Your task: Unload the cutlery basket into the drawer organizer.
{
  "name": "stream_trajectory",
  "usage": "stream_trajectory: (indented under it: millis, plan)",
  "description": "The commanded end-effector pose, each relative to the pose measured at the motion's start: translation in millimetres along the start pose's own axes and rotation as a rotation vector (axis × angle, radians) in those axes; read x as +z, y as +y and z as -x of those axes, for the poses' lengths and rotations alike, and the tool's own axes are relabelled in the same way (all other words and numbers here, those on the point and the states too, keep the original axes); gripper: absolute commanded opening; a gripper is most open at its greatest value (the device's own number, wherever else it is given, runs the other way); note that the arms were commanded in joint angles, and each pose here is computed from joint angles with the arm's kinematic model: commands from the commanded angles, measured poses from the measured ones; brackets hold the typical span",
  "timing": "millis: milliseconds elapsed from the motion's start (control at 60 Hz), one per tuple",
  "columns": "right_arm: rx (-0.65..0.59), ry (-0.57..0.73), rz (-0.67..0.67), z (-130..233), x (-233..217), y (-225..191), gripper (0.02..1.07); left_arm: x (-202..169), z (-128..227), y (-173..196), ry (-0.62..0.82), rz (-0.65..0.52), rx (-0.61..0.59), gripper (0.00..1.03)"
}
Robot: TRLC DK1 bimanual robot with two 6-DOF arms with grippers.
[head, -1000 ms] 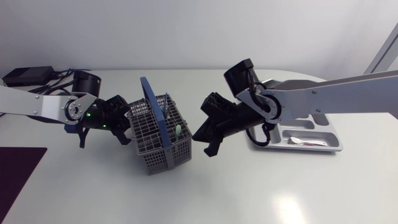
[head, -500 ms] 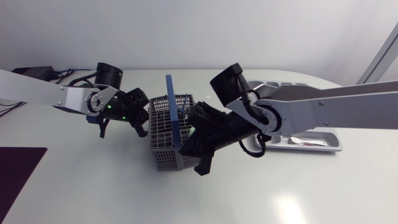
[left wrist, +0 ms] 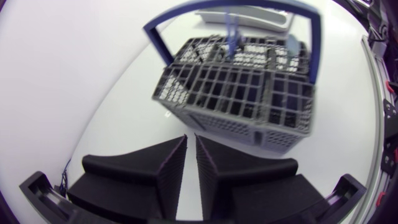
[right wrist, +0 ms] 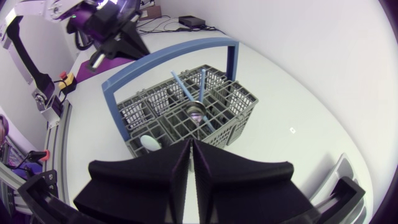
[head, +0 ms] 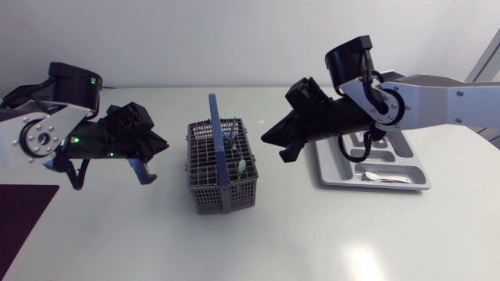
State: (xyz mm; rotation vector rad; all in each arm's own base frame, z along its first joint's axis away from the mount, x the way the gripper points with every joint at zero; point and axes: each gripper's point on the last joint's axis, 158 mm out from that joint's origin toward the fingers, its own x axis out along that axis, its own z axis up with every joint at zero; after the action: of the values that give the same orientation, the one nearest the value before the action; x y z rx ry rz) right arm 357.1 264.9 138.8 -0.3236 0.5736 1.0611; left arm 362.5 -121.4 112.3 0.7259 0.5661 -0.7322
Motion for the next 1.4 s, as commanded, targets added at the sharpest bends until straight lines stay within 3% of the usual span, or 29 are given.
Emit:
stream_trajectory:
  millis: [0,250,383,533,717,1083,1383]
  plan:
    - [-0.024,-0.017,-0.015,-4,4,-17,0.14,11,13,-46,-0.035,-0.065,-0.081,0.19]
    - [-0.066,-0.022,-0.043,-6,-1,-50,0.14,20,24,-150,-0.030,-0.183,-0.325,0.19]
    - [-0.071,-0.020,-0.054,-15,-4,-60,0.14,10,15,-173,-0.006,-0.211,-0.383,0.19]
    - [-0.074,-0.028,-0.062,-35,-3,-75,0.14,-6,-13,-172,0.041,-0.184,-0.391,0.19]
    - [-0.060,-0.025,-0.076,-64,1,-89,0.14,-24,-38,-142,0.078,-0.125,-0.326,0.19]
    - [-0.051,-0.079,-0.130,-117,31,-135,0.14,-40,-40,-125,0.104,-0.082,-0.293,0.19]
    - [-0.012,-0.059,-0.142,-148,33,-135,0.14,-41,-33,-126,0.098,-0.073,-0.285,0.19]
